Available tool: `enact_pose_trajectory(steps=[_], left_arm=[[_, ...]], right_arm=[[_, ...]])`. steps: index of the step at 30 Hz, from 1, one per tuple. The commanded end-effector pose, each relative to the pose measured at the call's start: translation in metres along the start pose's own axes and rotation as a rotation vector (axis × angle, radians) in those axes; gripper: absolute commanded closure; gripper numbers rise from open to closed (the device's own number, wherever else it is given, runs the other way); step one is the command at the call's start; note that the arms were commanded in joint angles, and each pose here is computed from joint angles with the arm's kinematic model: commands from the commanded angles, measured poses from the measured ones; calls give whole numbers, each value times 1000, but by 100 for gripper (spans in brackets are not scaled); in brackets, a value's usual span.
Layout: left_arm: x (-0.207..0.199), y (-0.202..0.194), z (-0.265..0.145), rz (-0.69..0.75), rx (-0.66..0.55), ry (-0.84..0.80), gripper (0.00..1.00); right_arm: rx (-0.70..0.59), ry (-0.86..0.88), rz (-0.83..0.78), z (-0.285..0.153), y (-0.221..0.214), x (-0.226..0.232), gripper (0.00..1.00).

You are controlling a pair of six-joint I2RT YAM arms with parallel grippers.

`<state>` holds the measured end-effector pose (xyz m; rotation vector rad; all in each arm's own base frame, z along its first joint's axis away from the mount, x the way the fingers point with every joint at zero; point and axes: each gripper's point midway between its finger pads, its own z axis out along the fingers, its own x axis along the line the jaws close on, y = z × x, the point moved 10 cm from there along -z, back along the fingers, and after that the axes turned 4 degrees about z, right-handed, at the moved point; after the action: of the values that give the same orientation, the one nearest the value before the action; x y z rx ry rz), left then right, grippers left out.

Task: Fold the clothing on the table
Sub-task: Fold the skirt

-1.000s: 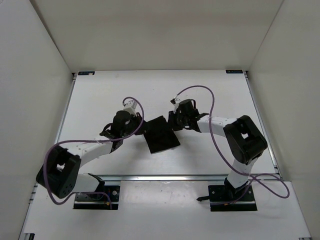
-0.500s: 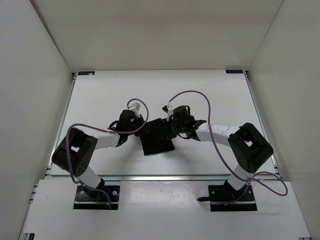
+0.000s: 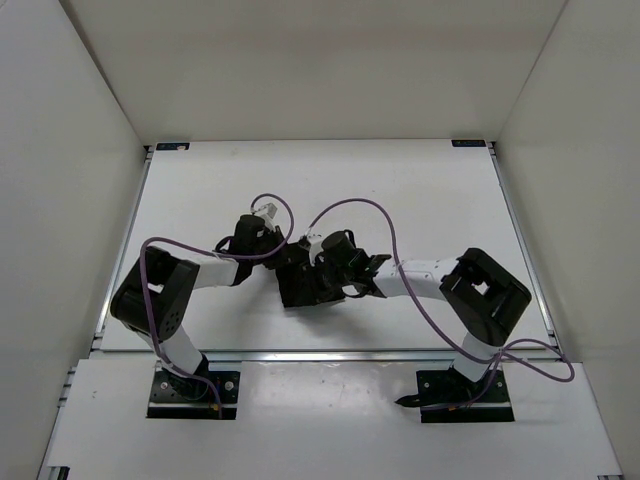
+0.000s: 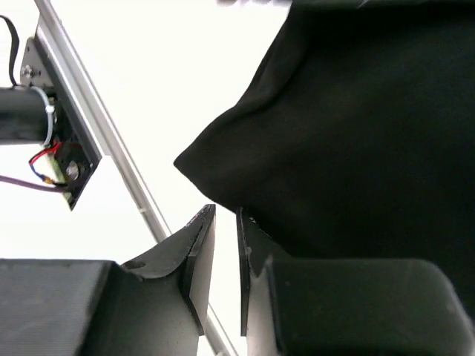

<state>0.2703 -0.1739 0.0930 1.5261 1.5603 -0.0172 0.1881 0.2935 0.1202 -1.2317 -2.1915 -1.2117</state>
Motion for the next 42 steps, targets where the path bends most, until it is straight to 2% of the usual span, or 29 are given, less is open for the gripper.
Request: enact_pose_trajectory(steps=[1,4,7,8,10,14,17,18,19,20,21,22,24,26,27,28,29,32,36,39,42], left_arm=[[-7,12,-2,51,-18,-25,100],[-13,17,-9,55,-18,-51,100],[-24,32,-24,79,-68,-70,100],[-28,39,-33,89,-100,-70,96],[-32,42,-46,76,-132,-55,78],[-49,41,-78,113,-246,-67,61],[-54,28,-88,181,-261,22,48],[-50,21,-89,182,-250,47,46],[-45,17,-89,176,-243,64,41],[-43,12,-90,171,-229,58,38],[-38,2,-88,167,-194,61,37],[-32,-5,-88,155,-183,71,35],[-33,-18,-88,154,-146,25,38],[-29,-32,-86,145,-104,11,57],[-30,-38,-85,136,-87,-5,62],[-29,-44,-84,126,-65,-25,73],[-28,-50,-83,114,-47,-31,79],[-29,-58,-82,101,-46,-52,83],[-20,-66,-78,108,-1,17,86],[-11,-70,-80,102,22,63,86],[-11,-64,-86,104,6,73,78]], right_arm=[[-60,28,-21,-4,12,12,86],[-127,14,-31,-19,28,12,86],[-199,-24,-53,-40,45,13,87],[-222,-38,-51,-48,52,9,88],[-268,-76,-51,-62,61,2,89],[-325,-173,2,-86,73,-30,96],[-345,-260,45,-97,80,-54,90],[-322,-303,75,-101,75,-64,84],[-330,-335,87,-106,75,-72,68],[-337,-356,93,-108,74,-77,57],[-352,-370,105,-112,74,-81,38],[-356,-379,109,-115,71,-84,28],[-410,-376,97,-123,69,-85,21],[-436,-372,104,-125,61,-87,18],[-460,-373,98,-128,63,-85,18],[-460,-374,102,-129,61,-87,19],[-454,-369,108,-128,58,-88,20],[-440,-368,120,-128,54,-91,20],[-419,-370,145,-128,45,-95,20],[-441,-376,202,-139,44,-100,17],[-474,-434,202,-151,49,-100,15]])
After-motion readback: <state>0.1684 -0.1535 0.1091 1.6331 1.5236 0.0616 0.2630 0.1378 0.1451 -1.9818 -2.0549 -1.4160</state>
